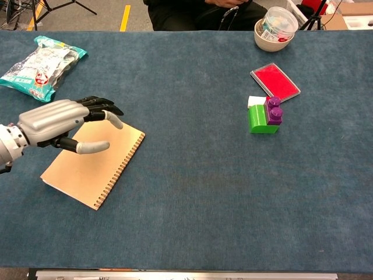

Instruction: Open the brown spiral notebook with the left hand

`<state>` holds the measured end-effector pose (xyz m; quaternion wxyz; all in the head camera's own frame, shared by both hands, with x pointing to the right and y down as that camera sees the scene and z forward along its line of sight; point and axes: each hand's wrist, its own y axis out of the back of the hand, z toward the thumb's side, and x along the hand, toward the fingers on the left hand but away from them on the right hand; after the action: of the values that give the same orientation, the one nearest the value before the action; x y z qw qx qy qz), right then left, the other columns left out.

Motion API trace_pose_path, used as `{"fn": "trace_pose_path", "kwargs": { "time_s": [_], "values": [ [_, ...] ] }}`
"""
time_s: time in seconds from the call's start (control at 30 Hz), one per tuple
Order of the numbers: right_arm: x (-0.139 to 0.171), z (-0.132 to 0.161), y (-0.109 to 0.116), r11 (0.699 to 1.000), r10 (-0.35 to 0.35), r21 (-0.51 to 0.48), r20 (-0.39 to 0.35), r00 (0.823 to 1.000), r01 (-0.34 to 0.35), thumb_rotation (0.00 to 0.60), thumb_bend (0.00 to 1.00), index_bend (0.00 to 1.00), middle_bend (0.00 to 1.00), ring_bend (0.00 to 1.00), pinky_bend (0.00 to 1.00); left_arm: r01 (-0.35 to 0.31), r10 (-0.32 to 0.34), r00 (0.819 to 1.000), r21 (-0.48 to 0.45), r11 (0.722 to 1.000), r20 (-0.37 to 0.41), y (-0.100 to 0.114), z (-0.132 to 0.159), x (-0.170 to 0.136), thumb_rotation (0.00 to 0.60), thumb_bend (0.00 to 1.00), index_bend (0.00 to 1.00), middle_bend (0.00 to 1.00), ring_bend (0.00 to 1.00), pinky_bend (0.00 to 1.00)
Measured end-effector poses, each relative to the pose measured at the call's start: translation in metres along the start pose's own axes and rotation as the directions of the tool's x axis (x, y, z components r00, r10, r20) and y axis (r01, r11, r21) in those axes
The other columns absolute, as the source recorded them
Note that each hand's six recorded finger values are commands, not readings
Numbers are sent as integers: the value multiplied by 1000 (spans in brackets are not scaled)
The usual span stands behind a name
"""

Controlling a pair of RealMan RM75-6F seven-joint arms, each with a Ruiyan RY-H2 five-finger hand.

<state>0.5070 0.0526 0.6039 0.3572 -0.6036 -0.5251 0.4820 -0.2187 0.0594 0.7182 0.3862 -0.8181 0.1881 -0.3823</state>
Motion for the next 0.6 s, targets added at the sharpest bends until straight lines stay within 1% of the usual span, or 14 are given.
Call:
{"fn": "trace_pose_path", "kwargs": {
  "time_s": [0.2,0.37,0.47,0.6],
  "values": [
    [2,-1,2,1000,-5,4,9,1000,5,600,532,381,369,277,368,58,-62,996,64,996,64,-10,16,21,0,173,231,108,0,0],
    [2,-3,2,1000,-4,4,12,1000,4,600,532,381,369,277,367,72,-84,991,118,990,100,-17,29,35,0,173,231,107,0,0],
    [3,-4,2,1000,-4,3,16,1000,4,600,532,382,369,277,367,79,-95,990,147,986,108,-21,33,42,0,173,233,107,0,0],
    [5,-6,2,1000,-7,1,21,1000,7,600,532,382,369,277,367,86,-106,990,190,978,97,-24,32,49,0,172,236,107,0,0]
  ]
}}
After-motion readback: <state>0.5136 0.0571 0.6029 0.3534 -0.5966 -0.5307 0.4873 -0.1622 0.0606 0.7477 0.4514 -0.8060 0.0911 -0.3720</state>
